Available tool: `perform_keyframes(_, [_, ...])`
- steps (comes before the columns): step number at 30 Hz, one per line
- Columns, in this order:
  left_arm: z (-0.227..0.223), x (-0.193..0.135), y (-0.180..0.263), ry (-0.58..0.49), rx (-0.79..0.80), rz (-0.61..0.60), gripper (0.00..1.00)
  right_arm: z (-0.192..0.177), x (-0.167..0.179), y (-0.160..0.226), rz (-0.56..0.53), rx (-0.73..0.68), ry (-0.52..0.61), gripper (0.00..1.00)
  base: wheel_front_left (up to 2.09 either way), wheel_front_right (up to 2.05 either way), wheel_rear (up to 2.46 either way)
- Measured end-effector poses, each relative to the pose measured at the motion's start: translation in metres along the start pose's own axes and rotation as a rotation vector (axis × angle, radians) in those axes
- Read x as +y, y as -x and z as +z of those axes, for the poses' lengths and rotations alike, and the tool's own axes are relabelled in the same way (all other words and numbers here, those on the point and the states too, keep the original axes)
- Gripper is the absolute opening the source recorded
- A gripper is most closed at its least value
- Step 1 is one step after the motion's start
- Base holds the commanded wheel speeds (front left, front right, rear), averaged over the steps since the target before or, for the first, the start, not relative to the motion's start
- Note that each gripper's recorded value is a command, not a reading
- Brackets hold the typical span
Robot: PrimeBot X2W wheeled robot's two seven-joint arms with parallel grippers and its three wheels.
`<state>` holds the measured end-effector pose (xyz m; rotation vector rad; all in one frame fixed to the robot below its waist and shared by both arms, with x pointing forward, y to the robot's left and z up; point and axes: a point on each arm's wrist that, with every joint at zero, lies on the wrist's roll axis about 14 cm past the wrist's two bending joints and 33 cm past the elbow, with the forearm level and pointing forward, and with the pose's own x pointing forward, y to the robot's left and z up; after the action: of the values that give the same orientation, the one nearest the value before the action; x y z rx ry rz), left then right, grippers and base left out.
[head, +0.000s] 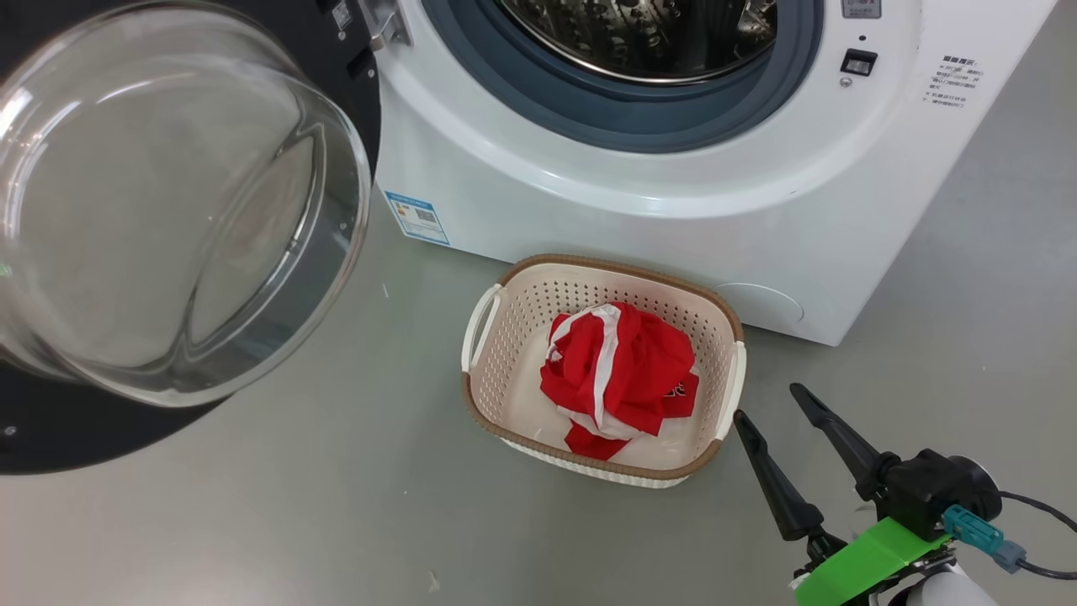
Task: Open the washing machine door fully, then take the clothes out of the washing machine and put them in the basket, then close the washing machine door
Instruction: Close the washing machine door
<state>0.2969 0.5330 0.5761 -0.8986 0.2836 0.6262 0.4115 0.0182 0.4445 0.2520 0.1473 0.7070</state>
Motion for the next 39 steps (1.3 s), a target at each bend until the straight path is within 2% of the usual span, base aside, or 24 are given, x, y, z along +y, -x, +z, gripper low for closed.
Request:
perform_keyframes(13, [-0.018,-0.018,0.017,-0.086,0.117,-0.113,0.0,0.011,0.004,0.003,-0.004,-0.028,0.01,1.0,0.0,0.0,0.0])
perform_keyframes(20, [-0.076,-0.042,0.011,-0.132,0.31,-0.222,0.0,0.015,0.005,0.005,-0.014,-0.04,0.006,1.0,0.0,0.0,0.0])
perform_keyframes(24, [-0.083,-0.051,0.015,-0.15,0.343,-0.261,0.0,0.017,0.005,0.006,-0.02,-0.046,0.003,1.0,0.0,0.0,0.0])
perform_keyframes(29, [-0.091,-0.075,0.026,-0.193,0.389,-0.359,0.0,0.021,0.001,0.01,-0.037,-0.056,0.008,1.0,0.0,0.0,0.0])
perform_keyframes(39, [-0.137,-0.126,0.039,-0.319,0.505,-0.545,0.0,0.029,-0.011,0.02,-0.085,-0.079,0.012,1.0,0.0,0.0,0.0])
